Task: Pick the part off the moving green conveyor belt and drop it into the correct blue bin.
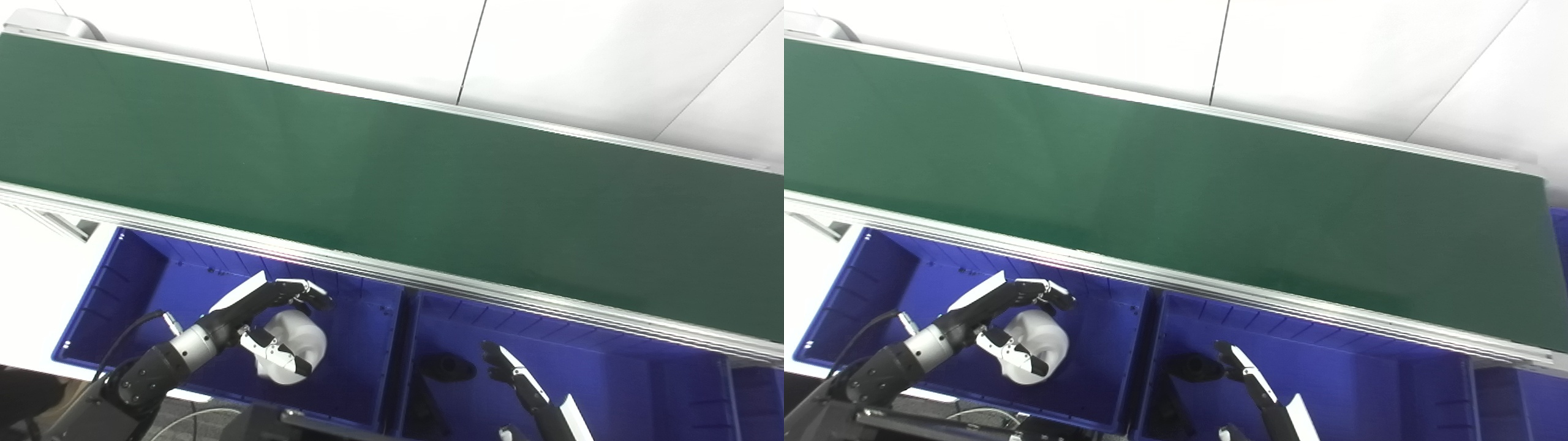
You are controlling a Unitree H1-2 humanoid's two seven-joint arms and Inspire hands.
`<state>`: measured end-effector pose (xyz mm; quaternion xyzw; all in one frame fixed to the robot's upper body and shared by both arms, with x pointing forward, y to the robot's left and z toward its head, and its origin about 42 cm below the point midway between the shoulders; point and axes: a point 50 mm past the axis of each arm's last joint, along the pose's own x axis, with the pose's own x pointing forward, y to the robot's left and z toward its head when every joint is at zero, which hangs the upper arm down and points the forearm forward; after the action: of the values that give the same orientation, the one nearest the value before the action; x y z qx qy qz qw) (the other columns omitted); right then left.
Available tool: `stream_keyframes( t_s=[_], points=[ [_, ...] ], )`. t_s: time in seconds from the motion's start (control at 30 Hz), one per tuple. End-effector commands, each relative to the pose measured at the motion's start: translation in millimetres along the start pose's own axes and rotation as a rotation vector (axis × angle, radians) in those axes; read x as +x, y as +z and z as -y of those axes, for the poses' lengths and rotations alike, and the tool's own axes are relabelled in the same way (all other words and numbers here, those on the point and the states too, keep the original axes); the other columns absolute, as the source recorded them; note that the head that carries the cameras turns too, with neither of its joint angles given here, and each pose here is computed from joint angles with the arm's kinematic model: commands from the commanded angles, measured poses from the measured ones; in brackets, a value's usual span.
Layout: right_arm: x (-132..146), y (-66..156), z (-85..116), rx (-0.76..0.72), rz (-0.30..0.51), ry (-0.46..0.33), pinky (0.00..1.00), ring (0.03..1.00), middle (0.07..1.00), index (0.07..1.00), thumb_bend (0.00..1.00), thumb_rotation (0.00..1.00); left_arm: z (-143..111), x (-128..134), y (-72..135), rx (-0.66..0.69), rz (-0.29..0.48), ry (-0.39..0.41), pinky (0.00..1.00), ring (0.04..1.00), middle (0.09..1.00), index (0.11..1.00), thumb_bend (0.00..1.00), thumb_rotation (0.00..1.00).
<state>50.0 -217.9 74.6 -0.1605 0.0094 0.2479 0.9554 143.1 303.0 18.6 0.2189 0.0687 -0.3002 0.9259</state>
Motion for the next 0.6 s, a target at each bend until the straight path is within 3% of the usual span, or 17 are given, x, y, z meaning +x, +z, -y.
stream_keyframes(
  t_s=[0.0,0.3,0.57],
  points=[
    [-1.2,9.7,-0.1,0.004,0.044,-0.008,0.84,0.9,0.934,0.916,0.63,0.99,-13.2,-3.7,5.1,0.038,0.035,0.01,0.68,0.749,0.779,0.727,0.64,0.22],
    [-0.5,8.1,-2.7,0.012,0.04,-0.013,0.84,0.899,0.934,0.916,0.64,0.99,-13.6,-4.6,7.5,0.025,0.047,0.015,0.68,0.74,0.776,0.746,0.63,0.26],
    [2.1,12.1,-4.2,-0.004,0.037,-0.015,0.84,0.9,0.937,0.918,0.64,1.0,-15.6,-4.8,28.4,-0.003,0.131,0.02,0.69,0.746,0.79,0.766,0.61,0.29]
  ],
)
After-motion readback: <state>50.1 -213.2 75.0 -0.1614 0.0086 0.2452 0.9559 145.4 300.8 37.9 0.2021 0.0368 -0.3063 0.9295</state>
